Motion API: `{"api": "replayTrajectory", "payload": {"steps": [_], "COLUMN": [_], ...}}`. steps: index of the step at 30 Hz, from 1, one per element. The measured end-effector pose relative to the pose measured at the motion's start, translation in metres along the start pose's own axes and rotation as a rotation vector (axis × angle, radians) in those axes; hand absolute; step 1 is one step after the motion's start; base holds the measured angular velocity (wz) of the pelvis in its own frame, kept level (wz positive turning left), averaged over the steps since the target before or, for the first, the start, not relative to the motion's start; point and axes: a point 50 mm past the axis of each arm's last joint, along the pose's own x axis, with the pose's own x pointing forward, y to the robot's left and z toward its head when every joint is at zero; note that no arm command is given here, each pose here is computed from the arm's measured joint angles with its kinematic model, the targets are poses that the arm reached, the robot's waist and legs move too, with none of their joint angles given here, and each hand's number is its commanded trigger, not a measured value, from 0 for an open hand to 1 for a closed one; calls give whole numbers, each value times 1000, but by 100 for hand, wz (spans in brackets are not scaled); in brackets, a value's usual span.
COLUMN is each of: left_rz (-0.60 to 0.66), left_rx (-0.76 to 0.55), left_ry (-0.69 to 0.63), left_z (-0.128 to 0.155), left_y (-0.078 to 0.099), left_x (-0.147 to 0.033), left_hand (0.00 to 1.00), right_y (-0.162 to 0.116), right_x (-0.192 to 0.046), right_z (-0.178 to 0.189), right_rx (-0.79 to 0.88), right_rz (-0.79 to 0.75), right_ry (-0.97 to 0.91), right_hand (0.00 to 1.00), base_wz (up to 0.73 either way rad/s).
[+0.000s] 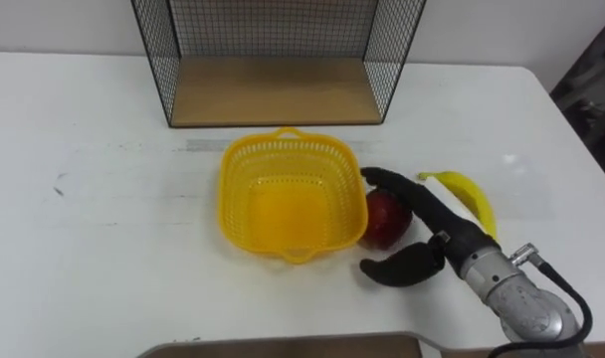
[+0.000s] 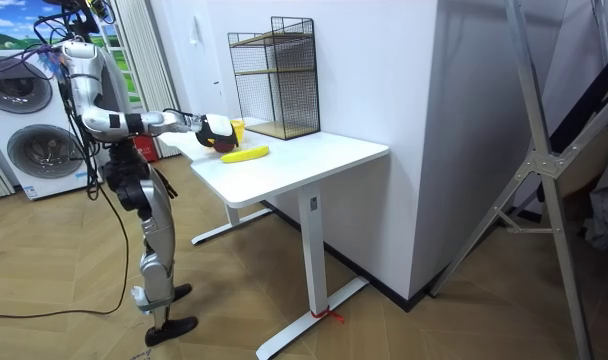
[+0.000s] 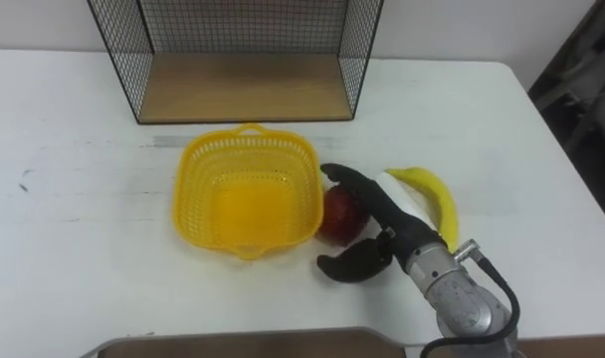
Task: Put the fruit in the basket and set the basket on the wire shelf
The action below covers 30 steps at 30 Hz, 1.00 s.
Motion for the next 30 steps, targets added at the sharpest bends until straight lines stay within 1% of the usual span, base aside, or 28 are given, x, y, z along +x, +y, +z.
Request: {"api": "replayTrajectory", "payload": {"steps": [4,19,27,30], "left_rz": [3,6,7,8], "left_rx": [8,6,0,-3], "left_ry": [-5,-5,9,13], "left_z": [2,1,-3,-4], "left_y": [2,3,3,3], "left_x": [1,1,0,-1], "left_hand": [0,0,0,0], "right_y": [2,2,1,-3], "right_x": [1,0,0,-1], "right_z": [0,0,-1,-5], "right_rx": [1,1,1,3], "right_rz": [22,21,12,-20], "right_ry": [-1,-1,3,22], "right_hand": [100,100,100,100], "base_wz": [0,0,0,0]}}
